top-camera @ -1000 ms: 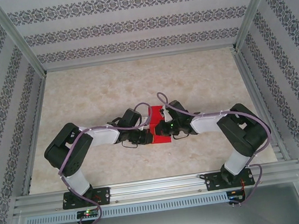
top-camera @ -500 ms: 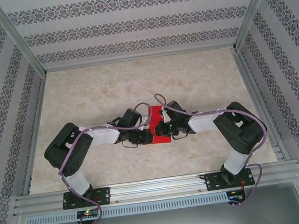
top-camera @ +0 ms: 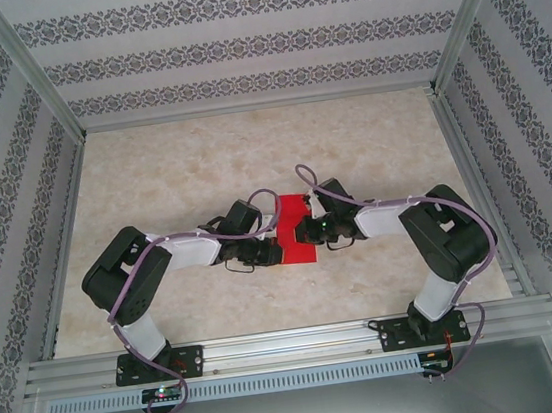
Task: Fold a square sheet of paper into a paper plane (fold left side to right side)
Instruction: Fold the triangle a second time at the center of the table.
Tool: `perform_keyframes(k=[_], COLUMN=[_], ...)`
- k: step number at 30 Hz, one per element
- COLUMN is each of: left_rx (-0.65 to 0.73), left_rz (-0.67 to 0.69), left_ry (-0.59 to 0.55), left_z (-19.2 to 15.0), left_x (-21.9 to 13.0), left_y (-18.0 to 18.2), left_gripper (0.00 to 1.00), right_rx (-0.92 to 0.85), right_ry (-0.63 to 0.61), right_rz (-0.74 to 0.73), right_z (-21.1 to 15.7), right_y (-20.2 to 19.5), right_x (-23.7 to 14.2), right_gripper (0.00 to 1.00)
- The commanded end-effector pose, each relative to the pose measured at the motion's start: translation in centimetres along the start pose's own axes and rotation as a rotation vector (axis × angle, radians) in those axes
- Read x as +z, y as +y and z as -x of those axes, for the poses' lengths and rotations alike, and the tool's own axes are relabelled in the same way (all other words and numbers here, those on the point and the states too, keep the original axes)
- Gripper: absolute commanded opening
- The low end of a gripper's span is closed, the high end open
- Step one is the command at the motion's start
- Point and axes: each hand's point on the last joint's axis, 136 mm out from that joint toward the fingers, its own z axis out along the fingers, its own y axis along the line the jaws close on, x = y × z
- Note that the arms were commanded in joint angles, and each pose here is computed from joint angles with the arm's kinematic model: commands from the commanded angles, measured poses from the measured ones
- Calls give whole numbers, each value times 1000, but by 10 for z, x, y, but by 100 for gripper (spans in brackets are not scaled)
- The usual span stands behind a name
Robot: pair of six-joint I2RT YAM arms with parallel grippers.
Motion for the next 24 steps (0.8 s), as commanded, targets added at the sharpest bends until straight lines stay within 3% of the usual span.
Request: perform_keyframes(k=[1, 11, 18, 24], left_rx=[-58, -50, -43, -37], left_rz=[147, 133, 75, 72], left_ry=[110, 100, 66, 55], left_z=[-40, -36, -23, -19], left_x=[9, 8, 9, 7], left_y=[40, 36, 22, 19], left_gripper=[6, 6, 7, 7], right_rx=[7, 61, 22, 10], right_ry=[-37, -85, -137, -52], right_rz=[-73, -60, -11, 93], right_z=[9, 28, 37, 17], right_y=[-25, -43, -9, 28], right_x=[-10, -27, -52, -25], right_gripper=[0, 0, 0, 0])
